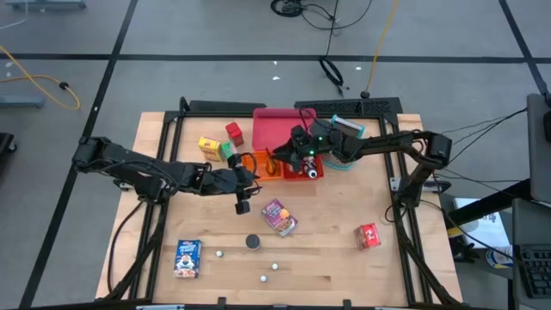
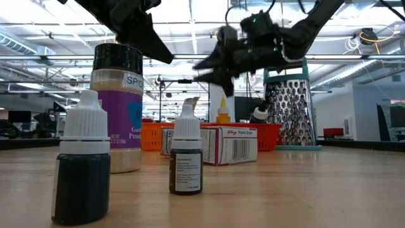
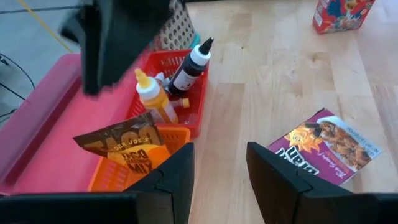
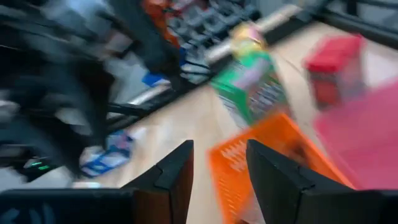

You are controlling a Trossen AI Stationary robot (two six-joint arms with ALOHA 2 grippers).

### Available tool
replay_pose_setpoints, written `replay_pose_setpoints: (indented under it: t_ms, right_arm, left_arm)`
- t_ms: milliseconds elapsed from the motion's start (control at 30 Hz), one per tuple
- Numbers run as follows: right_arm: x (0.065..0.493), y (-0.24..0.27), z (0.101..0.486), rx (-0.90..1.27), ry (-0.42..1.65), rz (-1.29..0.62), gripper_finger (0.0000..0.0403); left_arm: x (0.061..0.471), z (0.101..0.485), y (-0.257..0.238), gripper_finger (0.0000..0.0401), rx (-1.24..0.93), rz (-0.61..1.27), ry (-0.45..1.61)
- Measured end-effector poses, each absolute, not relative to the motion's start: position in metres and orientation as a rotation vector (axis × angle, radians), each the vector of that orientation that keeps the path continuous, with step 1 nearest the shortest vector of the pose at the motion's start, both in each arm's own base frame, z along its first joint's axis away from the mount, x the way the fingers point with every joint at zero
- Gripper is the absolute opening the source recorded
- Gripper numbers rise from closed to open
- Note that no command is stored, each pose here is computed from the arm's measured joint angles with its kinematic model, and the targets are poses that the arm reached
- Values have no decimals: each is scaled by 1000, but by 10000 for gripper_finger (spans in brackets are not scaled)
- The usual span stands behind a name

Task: Pick & Place Kitchen Items
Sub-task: Put the red cereal box into the pink bin

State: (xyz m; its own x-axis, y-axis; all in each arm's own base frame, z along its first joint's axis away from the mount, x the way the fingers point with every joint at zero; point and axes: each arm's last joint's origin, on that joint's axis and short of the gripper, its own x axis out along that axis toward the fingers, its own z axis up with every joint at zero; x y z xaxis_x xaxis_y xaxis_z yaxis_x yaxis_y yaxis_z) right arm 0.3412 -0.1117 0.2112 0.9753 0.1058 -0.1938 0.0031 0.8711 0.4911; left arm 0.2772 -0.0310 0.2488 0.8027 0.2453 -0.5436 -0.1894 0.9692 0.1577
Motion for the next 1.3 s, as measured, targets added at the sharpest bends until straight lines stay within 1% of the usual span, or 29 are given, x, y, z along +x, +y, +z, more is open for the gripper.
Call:
replay_pose_setpoints:
  t_ms: [167, 400, 600, 833, 1300]
  right_arm:
    - [334, -82, 236, 496, 243, 233, 132]
    - [302, -22, 267, 484, 430, 389, 130]
    - [265, 24, 282, 452, 592, 335, 130]
    - [234, 59, 285, 560, 745, 214, 130]
    - [203, 112, 275, 1053, 1023, -2, 130]
  left_arm:
    - [277, 248, -30, 150, 85, 248, 595]
    - [277, 248, -30, 150, 91, 246, 595]
    - [277, 248, -30, 150, 101, 250, 595]
    - [277, 249, -30, 150, 98, 251, 586]
    - [279, 251, -30, 150, 81, 253, 558]
